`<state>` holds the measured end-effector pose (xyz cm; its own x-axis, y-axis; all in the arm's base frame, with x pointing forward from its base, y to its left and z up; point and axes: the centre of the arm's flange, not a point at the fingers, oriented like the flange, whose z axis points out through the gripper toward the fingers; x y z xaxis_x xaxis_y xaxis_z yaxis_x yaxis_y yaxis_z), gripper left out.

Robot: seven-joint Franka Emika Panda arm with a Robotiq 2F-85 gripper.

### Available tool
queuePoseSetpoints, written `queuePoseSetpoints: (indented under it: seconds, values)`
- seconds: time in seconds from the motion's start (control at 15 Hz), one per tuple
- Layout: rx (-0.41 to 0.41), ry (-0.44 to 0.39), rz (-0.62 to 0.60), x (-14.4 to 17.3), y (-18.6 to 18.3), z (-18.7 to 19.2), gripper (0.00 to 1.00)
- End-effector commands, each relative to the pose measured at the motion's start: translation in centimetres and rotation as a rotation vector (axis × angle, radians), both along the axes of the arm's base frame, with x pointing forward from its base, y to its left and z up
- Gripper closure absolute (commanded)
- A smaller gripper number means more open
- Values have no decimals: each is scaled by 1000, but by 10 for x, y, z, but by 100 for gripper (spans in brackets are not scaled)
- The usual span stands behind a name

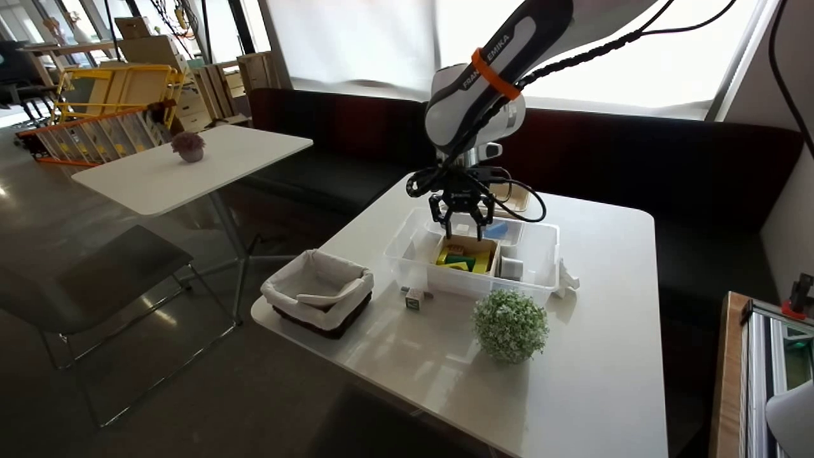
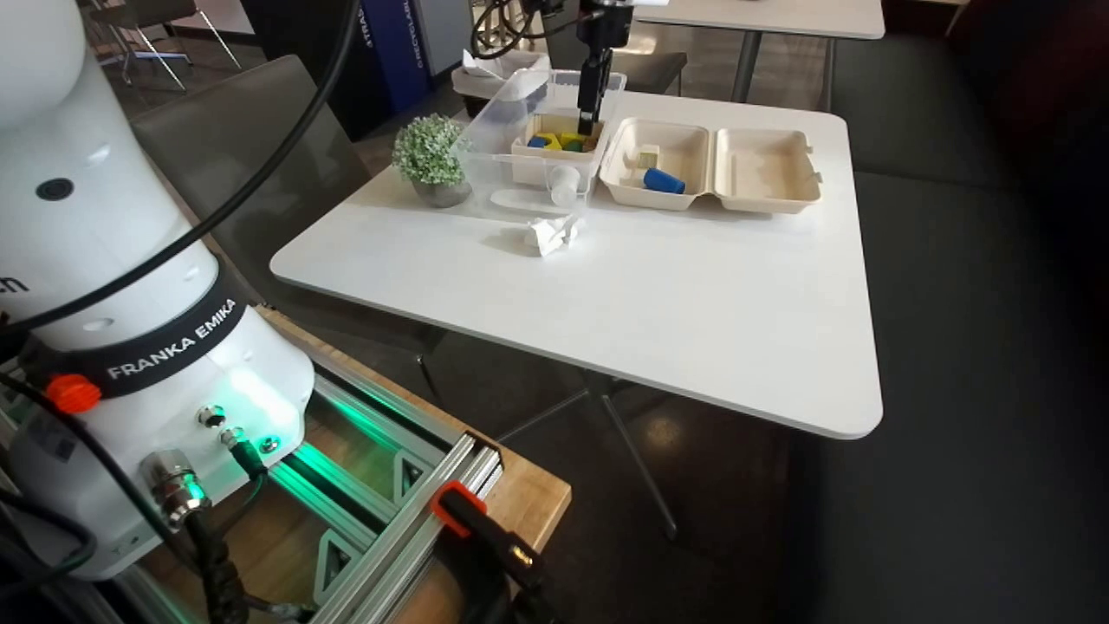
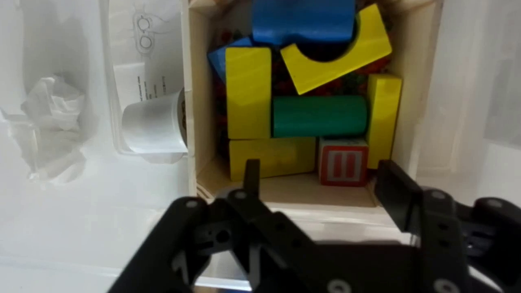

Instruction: Remove some objects from the box and put them inside the container

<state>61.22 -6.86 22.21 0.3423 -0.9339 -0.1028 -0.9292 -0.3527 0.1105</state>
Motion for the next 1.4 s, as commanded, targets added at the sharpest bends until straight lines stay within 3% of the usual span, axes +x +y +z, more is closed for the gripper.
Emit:
queuePoseSetpoints:
  seconds: [0.0,0.07,0.13,0.27,0.33,0.4,0.8,1.0,1.2,1.33]
  values:
    - [24,-21,-11,-3,2,-16,42]
    - [26,-22,-14,-3,2,-18,41]
    - [30,-22,-13,-3,2,-21,51]
    - [23,-32,-12,-3,3,-26,49]
    - [25,-40,-10,-3,3,-27,55]
    - [21,-50,-6,-3,3,-30,49]
    - [38,-97,21,-5,7,-41,42]
    - [48,-105,26,-6,7,-42,50]
    - [51,-111,25,-6,5,-43,67]
    - [53,-112,25,-7,5,-45,62]
